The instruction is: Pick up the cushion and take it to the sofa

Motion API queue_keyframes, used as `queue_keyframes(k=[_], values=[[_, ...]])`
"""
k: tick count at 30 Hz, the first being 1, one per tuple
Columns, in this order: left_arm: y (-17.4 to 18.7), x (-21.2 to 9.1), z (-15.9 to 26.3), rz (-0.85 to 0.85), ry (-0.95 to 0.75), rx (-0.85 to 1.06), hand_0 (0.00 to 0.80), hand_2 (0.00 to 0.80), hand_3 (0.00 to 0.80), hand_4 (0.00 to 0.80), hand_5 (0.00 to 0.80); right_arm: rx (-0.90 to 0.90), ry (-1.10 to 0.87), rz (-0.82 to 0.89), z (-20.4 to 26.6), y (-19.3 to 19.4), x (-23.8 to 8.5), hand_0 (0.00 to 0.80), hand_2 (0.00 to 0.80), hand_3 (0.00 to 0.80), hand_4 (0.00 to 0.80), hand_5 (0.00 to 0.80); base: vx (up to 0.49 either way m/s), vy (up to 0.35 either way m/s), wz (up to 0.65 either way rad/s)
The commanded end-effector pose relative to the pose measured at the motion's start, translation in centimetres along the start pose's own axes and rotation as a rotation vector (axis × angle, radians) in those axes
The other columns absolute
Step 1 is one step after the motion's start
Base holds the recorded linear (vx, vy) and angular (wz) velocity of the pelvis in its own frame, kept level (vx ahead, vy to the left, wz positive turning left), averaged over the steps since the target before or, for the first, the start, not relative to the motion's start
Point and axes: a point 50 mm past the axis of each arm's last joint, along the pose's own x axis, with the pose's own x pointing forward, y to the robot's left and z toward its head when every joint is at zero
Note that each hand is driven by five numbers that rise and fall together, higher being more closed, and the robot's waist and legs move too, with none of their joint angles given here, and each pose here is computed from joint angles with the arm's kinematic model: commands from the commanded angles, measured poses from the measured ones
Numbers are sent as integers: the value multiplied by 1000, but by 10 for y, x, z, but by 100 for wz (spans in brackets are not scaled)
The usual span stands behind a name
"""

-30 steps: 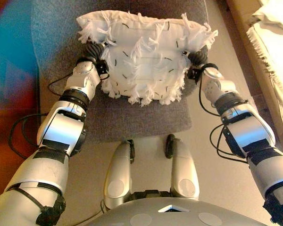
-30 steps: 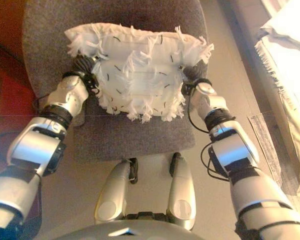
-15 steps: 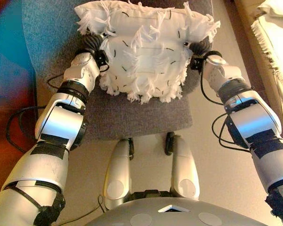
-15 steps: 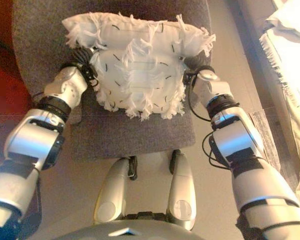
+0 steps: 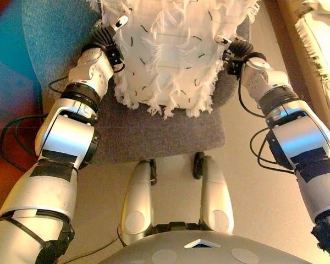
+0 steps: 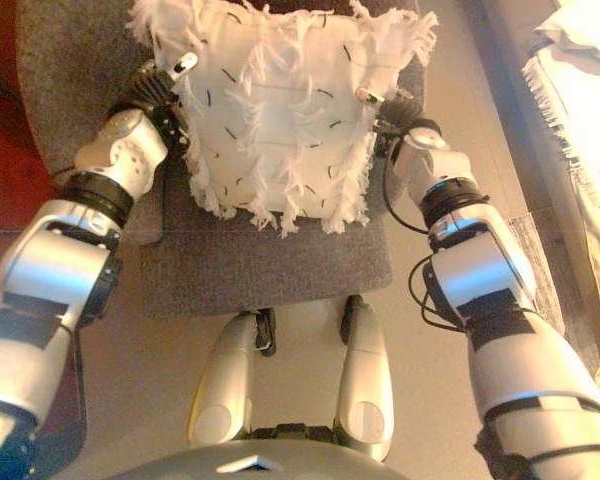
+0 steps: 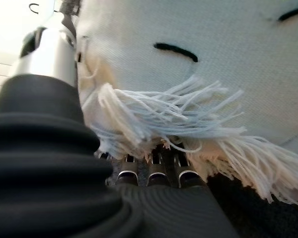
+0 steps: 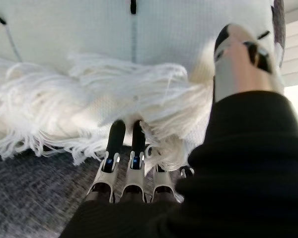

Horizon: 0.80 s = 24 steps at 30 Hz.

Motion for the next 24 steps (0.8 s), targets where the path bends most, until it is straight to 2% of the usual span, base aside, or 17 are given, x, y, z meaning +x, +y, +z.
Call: queue_keyframes(k=[1, 7, 12, 19, 24], values=[[22, 1, 37, 69, -138, 1, 0, 0, 0, 0, 0, 6, -114, -76, 33, -20, -2, 0, 0, 0, 0, 0, 56, 10, 2], [61, -2, 44, 162, -185, -63, 0, 0, 0, 0, 0, 19, -148, -88, 26, -52, -4, 0, 0, 0, 0, 0, 3, 12, -5], [71, -7, 43, 96, -237, 5, 0, 0, 0, 0, 0, -49, -193, -53, 15, -68, -10, 0, 0, 0, 0, 0, 20, -7, 1], [91, -28, 0, 29, -275, 46, 0, 0, 0, 0, 0, -37, -177, -29, -43, -82, -32, 0, 0, 0, 0, 0, 116, 10, -2], [84, -55, -47, -77, -282, -30, 0, 0, 0, 0, 0, 26, -170, 52, -91, -73, -58, 0, 0, 0, 0, 0, 125, 5, -7]])
